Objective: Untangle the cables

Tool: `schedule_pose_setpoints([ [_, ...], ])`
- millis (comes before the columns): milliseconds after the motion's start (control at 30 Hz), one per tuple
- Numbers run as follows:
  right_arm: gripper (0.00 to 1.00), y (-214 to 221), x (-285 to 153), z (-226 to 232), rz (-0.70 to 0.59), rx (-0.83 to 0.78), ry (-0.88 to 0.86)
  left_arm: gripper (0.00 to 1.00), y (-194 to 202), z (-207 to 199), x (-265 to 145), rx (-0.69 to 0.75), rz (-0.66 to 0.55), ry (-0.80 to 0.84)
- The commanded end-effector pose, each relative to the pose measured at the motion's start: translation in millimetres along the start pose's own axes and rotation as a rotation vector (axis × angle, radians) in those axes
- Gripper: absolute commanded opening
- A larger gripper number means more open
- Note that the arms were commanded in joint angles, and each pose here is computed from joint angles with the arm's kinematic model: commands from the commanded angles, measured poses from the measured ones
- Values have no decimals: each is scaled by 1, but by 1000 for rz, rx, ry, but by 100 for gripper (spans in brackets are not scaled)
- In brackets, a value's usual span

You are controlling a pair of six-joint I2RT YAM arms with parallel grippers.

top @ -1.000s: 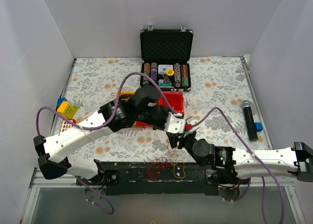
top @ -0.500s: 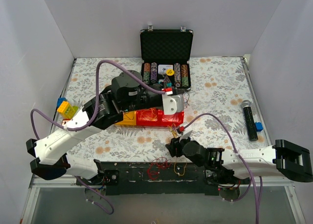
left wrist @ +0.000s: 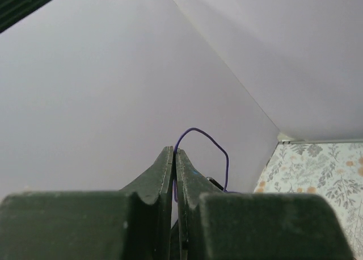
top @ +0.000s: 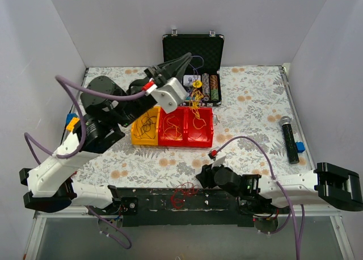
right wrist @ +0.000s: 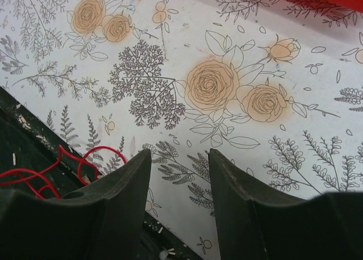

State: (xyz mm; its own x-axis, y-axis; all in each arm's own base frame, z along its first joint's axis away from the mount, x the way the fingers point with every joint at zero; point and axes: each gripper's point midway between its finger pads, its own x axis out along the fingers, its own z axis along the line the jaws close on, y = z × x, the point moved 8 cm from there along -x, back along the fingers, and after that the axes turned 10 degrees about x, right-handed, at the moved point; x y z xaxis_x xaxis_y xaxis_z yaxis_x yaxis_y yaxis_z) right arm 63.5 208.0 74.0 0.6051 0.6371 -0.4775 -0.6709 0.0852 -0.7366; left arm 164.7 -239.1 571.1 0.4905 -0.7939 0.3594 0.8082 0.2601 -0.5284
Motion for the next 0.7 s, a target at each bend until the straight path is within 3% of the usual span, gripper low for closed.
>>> schedule_pose_setpoints([
  [0, 61, -12, -9, 15, -34, 18, -16, 0, -16, 27, -22, 7, -32, -41],
  [100, 78, -39, -28, 34, -145, 2, -38, 0, -10, 14, -26, 23, -24, 19],
  [167, 84, -62, -43, 46, -225, 3, -66, 0, -10, 11, -30, 29, -30, 33],
  [400, 88, -137, -82, 86, -440, -71, -147, 0, -12, 8, -29, 15, -47, 63],
  [667, 89, -162, -80, 128, -537, -147, -281, 0, -7, -7, -32, -8, -49, 133],
])
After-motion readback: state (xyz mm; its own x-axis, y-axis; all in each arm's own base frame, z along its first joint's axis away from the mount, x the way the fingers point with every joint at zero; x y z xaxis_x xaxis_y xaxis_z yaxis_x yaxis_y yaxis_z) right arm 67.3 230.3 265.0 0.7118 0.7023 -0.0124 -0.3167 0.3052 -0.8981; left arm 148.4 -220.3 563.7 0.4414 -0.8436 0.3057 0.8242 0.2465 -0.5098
